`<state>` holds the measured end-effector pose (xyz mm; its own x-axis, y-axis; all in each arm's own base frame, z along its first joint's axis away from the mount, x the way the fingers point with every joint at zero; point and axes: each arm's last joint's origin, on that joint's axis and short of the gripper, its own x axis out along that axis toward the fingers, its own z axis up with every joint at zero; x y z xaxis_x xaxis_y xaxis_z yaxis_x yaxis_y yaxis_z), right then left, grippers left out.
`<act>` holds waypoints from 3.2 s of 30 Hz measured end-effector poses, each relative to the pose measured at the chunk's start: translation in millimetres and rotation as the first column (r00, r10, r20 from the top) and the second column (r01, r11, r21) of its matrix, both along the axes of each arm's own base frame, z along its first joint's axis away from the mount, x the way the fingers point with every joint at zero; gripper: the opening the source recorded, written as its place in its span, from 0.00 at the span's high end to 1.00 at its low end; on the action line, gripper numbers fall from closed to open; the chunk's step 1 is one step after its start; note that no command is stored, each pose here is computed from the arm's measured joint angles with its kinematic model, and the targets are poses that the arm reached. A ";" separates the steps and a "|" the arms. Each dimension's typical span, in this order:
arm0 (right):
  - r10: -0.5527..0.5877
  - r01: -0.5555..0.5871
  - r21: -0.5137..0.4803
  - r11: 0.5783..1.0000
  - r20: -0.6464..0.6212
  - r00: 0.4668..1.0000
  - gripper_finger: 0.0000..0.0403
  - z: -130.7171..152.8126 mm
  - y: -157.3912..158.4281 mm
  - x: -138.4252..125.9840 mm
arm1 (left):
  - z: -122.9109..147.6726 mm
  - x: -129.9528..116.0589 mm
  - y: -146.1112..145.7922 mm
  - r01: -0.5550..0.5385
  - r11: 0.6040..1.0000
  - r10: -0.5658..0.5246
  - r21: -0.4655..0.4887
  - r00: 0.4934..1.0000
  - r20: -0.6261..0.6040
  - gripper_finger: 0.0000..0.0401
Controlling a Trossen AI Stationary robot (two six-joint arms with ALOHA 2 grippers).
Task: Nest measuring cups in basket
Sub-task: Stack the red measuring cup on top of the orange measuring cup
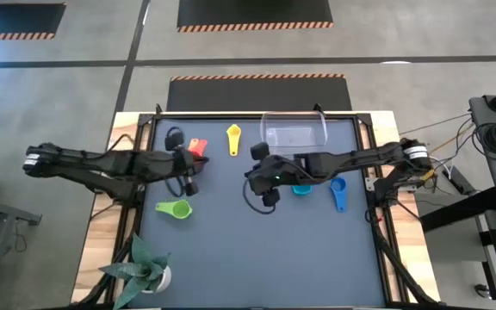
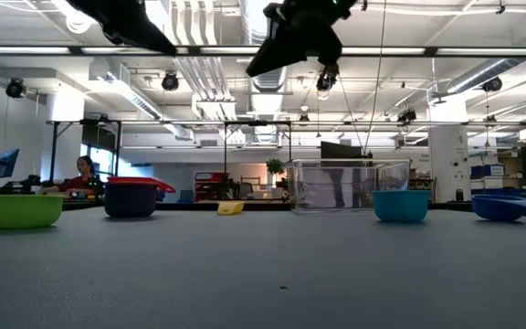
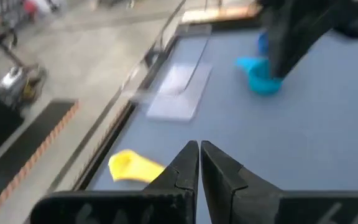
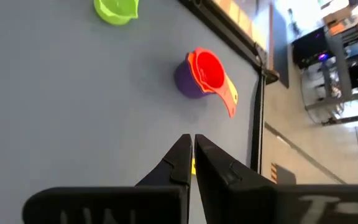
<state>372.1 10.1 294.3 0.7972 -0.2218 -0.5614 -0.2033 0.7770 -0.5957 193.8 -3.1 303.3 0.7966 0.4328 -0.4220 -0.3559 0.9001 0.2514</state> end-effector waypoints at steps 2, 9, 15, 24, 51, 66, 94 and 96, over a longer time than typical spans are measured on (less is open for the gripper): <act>0.008 -0.008 -0.002 1.000 0.035 0.999 0.98 -6.6 2.1 -5.6 | -6.2 6.9 6.9 -0.007 1.000 0.006 -0.024 0.998 -0.061 1.00; 0.016 -0.016 0.001 1.000 0.179 0.984 0.98 -22.0 3.2 -21.7 | -32.0 28.2 37.9 -0.070 0.982 0.023 -0.175 0.966 -0.257 1.00; 0.037 -0.029 -0.031 0.999 0.310 0.950 0.98 -24.7 2.2 -36.9 | -56.7 43.2 66.6 -0.168 0.955 0.064 -0.245 0.921 -0.384 1.00; 0.038 -0.027 -0.033 0.999 0.366 0.930 0.98 -16.2 0.5 -63.6 | -82.7 66.0 110.1 -0.335 0.902 0.152 -0.271 0.837 -0.526 1.00; 0.006 0.004 -0.029 1.000 0.337 0.941 0.98 -16.9 -3.2 -83.7 | -111.5 89.6 145.3 -0.618 0.758 0.259 -0.209 0.580 -0.773 1.00; -0.002 0.009 -0.022 1.000 0.334 0.942 0.98 -17.6 -3.3 -83.7 | -116.9 82.9 159.5 -0.655 0.743 0.354 -0.139 0.560 -0.749 1.00; -0.035 0.026 0.032 0.999 0.338 0.941 0.98 -18.6 -3.5 -83.8 | -108.1 77.1 155.1 -0.675 0.730 0.384 -0.108 0.535 -0.753 1.00; -0.057 0.038 0.062 0.997 0.343 0.937 0.98 -18.6 -4.7 -83.8 | -100.2 76.6 150.7 -0.658 0.744 0.382 -0.113 0.558 -0.737 1.00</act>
